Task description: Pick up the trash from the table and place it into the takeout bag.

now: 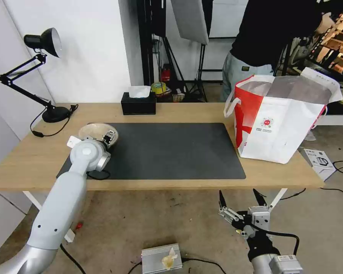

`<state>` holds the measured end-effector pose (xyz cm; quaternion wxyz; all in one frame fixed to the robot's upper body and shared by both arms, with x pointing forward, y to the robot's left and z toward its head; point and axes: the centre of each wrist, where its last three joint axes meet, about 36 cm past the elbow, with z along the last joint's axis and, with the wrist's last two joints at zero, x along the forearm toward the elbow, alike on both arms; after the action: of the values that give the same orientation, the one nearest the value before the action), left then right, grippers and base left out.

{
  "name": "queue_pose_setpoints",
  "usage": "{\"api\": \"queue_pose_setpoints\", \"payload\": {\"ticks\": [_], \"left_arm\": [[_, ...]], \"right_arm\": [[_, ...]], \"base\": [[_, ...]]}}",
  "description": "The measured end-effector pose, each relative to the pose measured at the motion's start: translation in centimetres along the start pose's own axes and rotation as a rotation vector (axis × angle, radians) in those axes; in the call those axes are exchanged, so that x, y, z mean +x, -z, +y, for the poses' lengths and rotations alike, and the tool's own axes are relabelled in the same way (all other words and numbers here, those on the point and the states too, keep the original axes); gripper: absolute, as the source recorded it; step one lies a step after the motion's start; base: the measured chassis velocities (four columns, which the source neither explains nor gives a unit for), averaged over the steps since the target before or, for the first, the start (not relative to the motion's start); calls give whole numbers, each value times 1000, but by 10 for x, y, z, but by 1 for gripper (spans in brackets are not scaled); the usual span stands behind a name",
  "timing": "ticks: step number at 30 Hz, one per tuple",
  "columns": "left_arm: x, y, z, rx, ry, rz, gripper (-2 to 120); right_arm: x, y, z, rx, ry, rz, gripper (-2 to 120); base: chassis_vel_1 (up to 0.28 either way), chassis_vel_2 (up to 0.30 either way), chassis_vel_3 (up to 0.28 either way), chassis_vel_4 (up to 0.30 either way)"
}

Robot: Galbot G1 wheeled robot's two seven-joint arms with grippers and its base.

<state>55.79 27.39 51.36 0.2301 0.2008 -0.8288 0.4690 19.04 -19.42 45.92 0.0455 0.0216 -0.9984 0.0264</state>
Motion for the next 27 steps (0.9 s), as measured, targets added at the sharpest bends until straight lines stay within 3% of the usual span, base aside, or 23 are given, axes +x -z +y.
{"api": "queue_pose_setpoints", "payload": {"ticks": [4,15,19,23,27], "left_arm": [[-1,-3,2,-3,1,0,68],[2,-6,10,-14,9,-3,31],[6,-8,11,-21,1,-10,13],[14,-8,8,-29,-24,-13,1],[25,-10,1,-45,-59,-17,1]], "right_arm": [[0,0,0,0,0,0,100],[0,0,0,0,0,0,100],[0,0,0,0,0,0,100],[0,0,0,0,0,0,100],[0,0,0,0,0,0,100]], "base": [[0,0,0,0],[0,0,0,0],[0,0,0,0],[0,0,0,0],[0,0,0,0]]}}
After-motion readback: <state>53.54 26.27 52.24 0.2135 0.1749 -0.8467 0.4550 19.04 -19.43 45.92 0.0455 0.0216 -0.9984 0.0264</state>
